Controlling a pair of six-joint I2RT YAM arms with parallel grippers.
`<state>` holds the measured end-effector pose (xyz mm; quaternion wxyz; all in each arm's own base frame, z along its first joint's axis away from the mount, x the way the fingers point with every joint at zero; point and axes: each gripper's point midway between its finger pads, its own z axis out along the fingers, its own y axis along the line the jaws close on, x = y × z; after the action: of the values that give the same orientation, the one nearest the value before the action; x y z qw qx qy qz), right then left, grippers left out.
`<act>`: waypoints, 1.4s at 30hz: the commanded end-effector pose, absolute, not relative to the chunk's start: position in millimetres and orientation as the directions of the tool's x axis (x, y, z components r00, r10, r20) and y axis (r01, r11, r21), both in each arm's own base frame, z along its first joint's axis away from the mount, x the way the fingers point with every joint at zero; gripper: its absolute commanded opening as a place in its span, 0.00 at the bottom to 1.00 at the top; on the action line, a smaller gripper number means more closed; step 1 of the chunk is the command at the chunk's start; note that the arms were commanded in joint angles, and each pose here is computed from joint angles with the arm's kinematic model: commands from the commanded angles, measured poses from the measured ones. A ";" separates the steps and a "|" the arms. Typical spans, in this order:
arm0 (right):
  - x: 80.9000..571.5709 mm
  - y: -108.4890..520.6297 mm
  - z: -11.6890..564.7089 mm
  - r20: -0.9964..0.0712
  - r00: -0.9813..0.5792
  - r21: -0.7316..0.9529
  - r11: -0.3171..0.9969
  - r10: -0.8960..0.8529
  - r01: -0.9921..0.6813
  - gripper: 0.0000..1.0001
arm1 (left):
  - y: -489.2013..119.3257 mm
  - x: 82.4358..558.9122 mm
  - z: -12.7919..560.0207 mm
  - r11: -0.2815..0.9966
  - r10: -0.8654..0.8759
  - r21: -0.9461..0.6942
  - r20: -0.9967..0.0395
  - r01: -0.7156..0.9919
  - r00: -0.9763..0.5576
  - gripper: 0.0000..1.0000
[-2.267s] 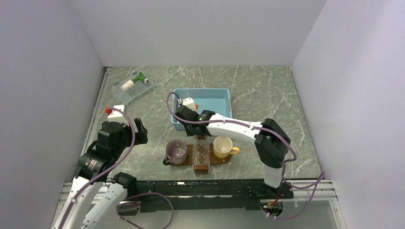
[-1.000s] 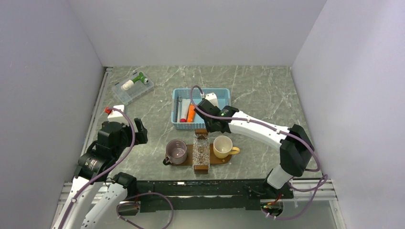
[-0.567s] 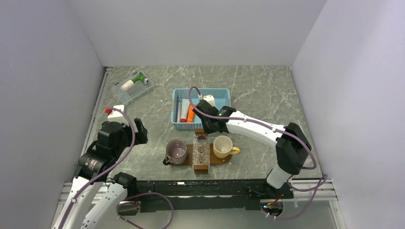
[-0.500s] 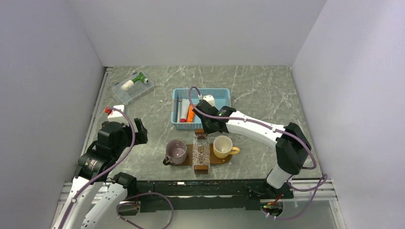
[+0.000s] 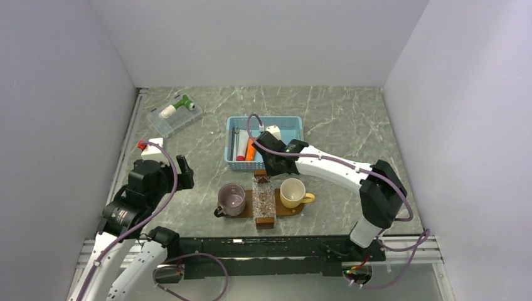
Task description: Prepare toiletry sets of a toothbrush and toothpaste on the tray
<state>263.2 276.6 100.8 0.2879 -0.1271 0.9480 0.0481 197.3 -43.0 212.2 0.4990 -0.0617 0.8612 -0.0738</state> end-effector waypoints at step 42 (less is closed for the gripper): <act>400.8 347.9 100.8 -0.586 -0.804 0.167 0.958 -0.095 -0.234 0.57 | -44.6 207.8 211.5 0.983 -0.171 -0.180 -0.848 -0.030 -0.502 0.99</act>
<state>386.5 333.1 90.2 0.2883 -0.1157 0.9472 0.0794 201.8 -41.8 204.2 0.4815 -0.0651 0.8716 -0.0641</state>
